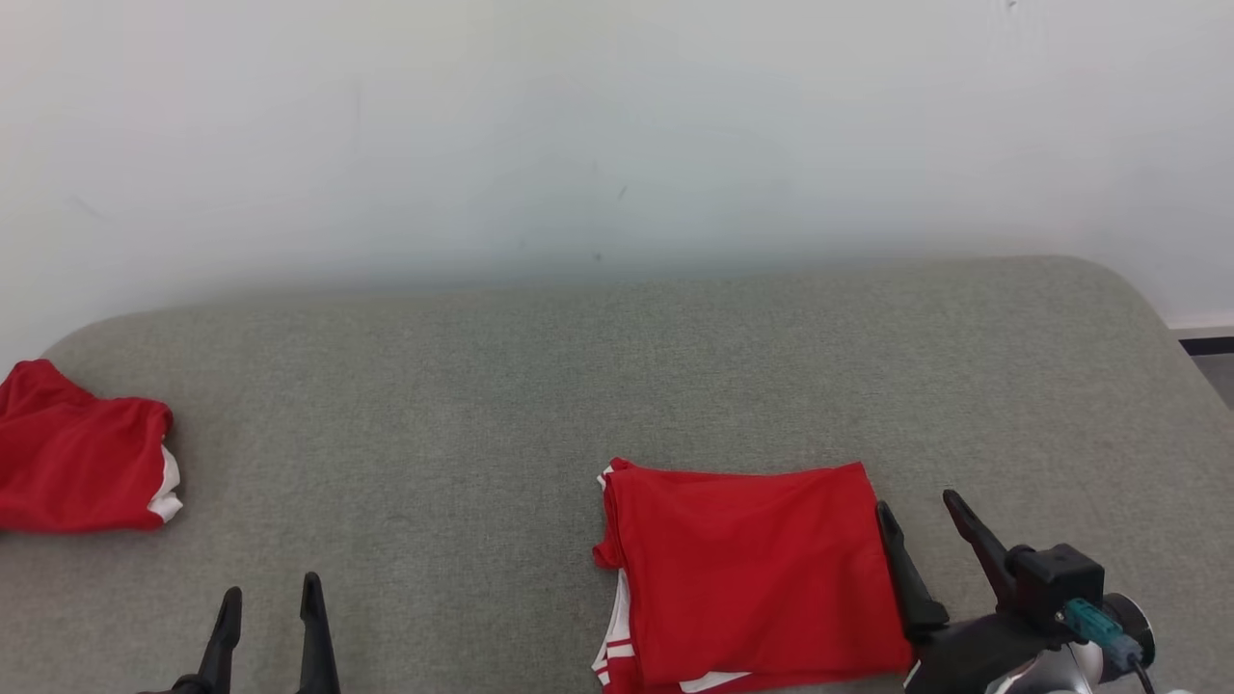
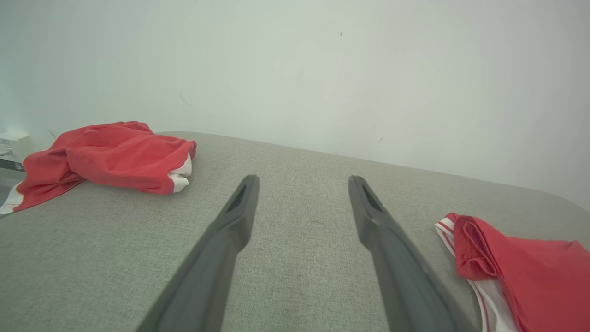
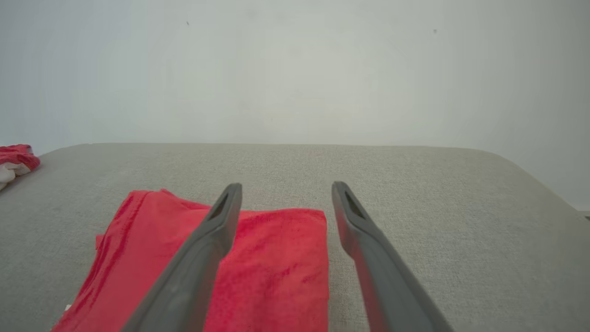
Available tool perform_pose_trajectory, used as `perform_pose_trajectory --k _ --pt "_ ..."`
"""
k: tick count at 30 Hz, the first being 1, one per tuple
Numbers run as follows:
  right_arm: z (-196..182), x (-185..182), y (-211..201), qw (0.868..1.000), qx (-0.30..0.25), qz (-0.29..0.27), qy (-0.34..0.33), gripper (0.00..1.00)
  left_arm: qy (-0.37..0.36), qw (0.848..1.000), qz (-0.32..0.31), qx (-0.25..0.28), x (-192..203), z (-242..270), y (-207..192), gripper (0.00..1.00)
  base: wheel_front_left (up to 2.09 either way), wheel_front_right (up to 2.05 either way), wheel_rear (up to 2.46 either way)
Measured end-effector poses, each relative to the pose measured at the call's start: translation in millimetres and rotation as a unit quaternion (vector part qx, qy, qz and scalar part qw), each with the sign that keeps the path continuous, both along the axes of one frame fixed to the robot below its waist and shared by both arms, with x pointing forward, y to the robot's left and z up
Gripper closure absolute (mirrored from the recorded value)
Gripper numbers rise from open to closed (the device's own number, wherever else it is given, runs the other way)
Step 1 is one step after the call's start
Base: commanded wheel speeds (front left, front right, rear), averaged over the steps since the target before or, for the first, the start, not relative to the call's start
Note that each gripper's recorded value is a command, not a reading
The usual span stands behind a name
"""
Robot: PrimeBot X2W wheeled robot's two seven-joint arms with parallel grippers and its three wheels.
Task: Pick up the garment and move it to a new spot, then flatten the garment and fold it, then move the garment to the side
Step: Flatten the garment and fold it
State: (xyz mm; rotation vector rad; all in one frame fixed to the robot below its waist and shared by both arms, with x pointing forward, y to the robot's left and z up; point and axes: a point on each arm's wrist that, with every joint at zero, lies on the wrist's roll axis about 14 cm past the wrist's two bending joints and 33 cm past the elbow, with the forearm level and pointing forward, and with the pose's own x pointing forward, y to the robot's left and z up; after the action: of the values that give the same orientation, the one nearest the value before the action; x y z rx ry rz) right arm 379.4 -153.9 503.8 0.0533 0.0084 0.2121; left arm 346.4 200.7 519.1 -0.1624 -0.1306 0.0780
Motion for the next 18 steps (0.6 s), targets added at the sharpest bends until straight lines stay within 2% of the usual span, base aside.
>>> perform_pose_trajectory --k 18 --pt "-4 -29 1 1.0 0.009 -0.011 0.001 0.0 0.027 0.999 -0.032 0.001 3 -17 -17 0.0 0.0 0.0 0.0"
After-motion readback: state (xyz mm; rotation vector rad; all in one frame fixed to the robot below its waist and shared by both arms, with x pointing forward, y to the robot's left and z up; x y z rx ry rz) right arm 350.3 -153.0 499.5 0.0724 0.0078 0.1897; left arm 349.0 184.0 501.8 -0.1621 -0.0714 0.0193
